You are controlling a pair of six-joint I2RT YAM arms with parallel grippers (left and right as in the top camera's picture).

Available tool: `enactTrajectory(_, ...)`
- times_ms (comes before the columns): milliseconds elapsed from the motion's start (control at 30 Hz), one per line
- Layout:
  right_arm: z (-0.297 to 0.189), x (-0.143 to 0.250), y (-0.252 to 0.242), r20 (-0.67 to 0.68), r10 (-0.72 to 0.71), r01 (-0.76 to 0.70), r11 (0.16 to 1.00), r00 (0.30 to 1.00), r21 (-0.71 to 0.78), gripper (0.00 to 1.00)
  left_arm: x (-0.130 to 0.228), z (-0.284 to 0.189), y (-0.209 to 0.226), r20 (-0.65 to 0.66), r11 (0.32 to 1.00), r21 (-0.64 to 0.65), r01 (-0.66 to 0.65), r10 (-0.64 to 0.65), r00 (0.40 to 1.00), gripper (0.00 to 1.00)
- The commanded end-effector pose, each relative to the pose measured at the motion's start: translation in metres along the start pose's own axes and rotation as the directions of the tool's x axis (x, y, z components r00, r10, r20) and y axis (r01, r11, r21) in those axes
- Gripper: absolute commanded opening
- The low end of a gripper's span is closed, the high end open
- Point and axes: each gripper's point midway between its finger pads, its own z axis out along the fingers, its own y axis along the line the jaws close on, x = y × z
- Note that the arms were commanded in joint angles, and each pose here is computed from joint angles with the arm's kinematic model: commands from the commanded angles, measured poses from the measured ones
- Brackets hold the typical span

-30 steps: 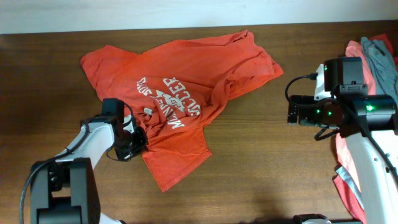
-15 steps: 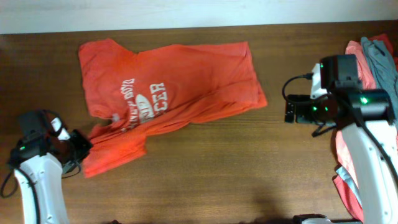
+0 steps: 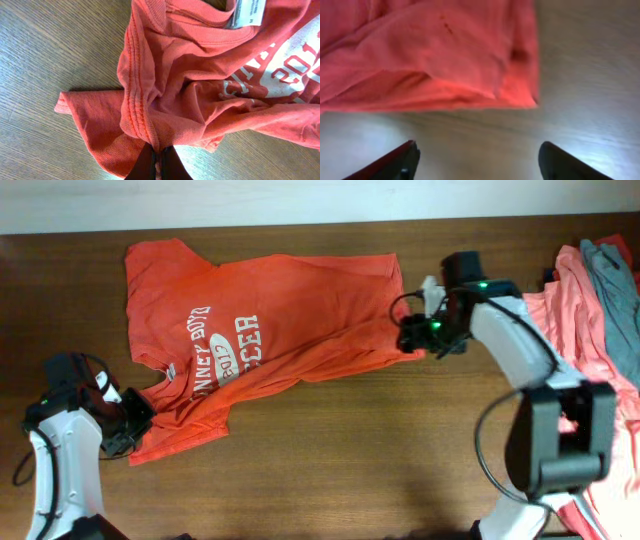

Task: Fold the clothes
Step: 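Grasp the shirt's right side hem with the right gripper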

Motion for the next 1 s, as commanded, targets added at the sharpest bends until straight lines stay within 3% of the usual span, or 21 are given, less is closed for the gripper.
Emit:
enactTrajectory(0, 0.029, -0.003, 0.018, -0.028, -0.041, 0.039, 0.998, 0.999, -0.056, 0.75, -0.002, 0.001, -0.003, 0.001, 1.000, 0.010, -0.010, 0.010, 1.000, 0.00)
enactTrajectory(267, 0.058, -0.005, 0.008, -0.048, -0.028, 0.026, 0.999, 0.998, -0.035, 0.74, -0.002, 0.001, -0.003, 0.002, 1.000, 0.009, -0.010, 0.010, 1.000, 0.00)
enactTrajectory(500, 0.058, -0.014, 0.009, -0.012, -0.037, 0.036, 0.999, 0.999, -0.038, 0.68, -0.002, 0.001, -0.003, 0.001, 1.000, 0.010, -0.010, 0.010, 1.000, 0.00)
enactTrajectory(667, 0.059, -0.013, -0.009, -0.011, 0.018, -0.018, 0.998, 1.000, 0.061, 0.69, -0.002, 0.001, -0.003, 0.001, 1.000, 0.010, -0.010, 0.010, 1.000, 0.00)
enactTrajectory(967, 0.059, -0.013, -0.009, -0.009, 0.037, -0.036, 0.997, 0.999, 0.064, 0.69, -0.002, 0.001, -0.003, 0.001, 1.000, 0.010, -0.010, 0.010, 1.000, 0.00)
